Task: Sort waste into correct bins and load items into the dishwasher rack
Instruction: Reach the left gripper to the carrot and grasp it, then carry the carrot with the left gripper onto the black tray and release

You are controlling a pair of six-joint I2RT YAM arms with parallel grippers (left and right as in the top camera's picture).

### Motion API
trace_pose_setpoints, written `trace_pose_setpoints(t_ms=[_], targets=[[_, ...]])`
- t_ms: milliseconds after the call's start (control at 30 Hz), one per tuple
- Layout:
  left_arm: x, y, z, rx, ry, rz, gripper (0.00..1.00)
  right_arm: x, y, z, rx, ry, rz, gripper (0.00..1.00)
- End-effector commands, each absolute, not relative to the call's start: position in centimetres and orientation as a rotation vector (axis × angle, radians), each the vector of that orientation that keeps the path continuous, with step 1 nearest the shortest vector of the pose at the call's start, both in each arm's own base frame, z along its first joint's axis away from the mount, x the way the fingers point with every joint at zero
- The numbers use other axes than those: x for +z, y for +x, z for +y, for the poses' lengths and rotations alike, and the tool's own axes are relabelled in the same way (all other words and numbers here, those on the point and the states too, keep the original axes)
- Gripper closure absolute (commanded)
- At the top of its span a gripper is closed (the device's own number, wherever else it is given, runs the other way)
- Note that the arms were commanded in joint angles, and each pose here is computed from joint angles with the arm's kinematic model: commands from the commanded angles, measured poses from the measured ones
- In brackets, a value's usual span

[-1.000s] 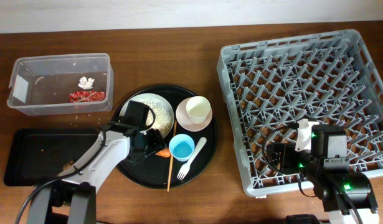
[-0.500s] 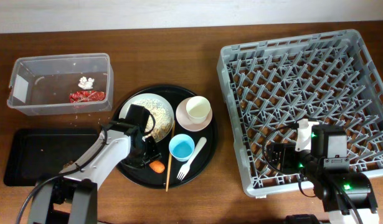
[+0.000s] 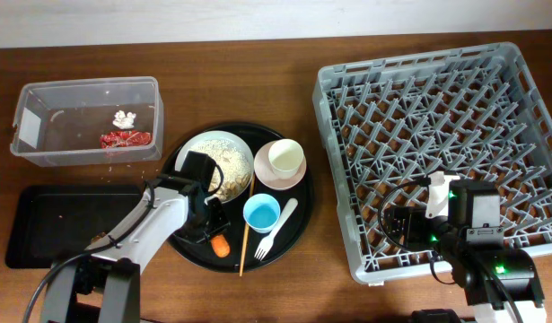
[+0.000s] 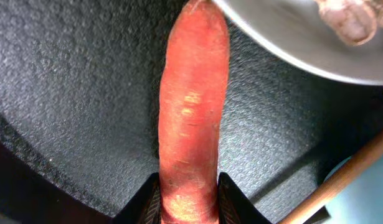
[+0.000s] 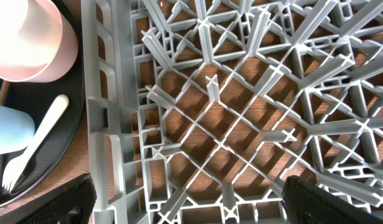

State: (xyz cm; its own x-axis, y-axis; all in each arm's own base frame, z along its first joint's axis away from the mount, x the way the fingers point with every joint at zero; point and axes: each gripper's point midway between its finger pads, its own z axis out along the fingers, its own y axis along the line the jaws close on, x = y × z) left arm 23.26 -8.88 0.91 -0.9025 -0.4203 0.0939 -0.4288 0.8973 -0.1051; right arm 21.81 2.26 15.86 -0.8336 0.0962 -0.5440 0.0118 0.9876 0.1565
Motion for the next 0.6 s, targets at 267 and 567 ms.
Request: trace_pose_setpoints(t_ms=[267,567], targets=[[5.9,23.1,-3.3,0.021,0.862,-3.125,0.81,16.7,22.1,2.5,0.205,0.072,2.529,0.01],[9.1,24.1,6.9,-0.313,1.322,-3.174,0.81,16.7,22.1,2.5,0.205,0.072,2.529,0.01]])
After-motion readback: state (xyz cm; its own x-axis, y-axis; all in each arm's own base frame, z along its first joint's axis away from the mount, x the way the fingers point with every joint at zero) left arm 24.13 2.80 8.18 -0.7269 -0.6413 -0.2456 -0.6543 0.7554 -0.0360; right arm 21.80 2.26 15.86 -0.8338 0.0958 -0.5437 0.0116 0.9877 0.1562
